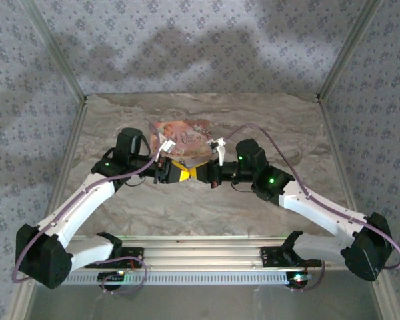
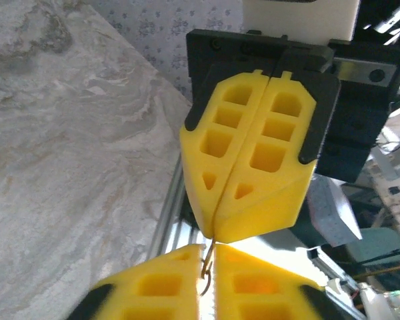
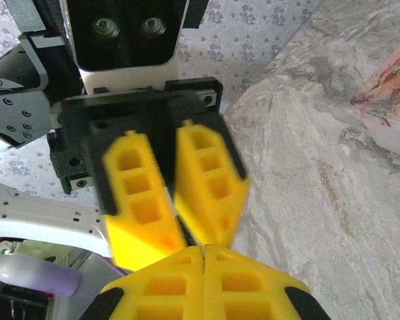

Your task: Unlock the padlock with the key

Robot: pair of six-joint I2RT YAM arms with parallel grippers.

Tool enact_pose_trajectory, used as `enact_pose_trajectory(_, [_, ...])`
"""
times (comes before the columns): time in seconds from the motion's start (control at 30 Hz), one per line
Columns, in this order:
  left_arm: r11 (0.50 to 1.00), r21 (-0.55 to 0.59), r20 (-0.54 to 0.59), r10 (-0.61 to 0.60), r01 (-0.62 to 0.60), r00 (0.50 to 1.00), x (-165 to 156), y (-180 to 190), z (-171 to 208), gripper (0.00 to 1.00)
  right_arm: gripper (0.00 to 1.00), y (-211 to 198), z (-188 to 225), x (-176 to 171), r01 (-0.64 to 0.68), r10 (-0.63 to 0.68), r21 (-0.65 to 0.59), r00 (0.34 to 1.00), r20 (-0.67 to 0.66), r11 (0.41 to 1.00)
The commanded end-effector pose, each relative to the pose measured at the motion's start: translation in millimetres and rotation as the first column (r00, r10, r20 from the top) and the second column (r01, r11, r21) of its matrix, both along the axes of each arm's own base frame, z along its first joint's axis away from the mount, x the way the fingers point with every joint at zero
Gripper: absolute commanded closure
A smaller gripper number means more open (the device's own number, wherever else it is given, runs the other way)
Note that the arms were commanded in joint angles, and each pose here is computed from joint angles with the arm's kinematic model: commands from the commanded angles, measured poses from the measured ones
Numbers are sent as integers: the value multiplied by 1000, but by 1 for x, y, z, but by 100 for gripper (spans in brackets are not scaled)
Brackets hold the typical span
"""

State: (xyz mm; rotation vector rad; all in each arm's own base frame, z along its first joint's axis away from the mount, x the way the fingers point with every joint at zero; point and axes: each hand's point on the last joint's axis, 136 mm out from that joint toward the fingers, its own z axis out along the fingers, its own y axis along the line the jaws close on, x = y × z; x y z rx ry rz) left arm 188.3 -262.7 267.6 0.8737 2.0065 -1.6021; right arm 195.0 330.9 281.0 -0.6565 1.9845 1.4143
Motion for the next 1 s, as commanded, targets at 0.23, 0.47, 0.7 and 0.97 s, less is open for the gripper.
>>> enact_pose_trajectory(0.23, [958, -177, -10, 229, -227, 973, 12, 15, 19, 57, 100, -2, 19, 1, -38, 40, -33, 996, 81, 999])
enact_pose_trajectory(0.47, [929, -299, -63, 211, -220, 975, 3, 10, 25, 57, 100, 7, 25, 4, -84, 83, 26, 995, 53, 996])
enact_pose_trajectory(0.7, [929, -328, -78, 157, -174, 985, 0, -11, 28, 68, 100, 5, 32, 14, -73, 70, 56, 996, 58, 996])
enact_pose_trajectory(0.97, [939, -310, -65, 137, -151, 988, -1, -13, 30, 84, 100, 3, 36, 15, -81, 77, 68, 995, 60, 994])
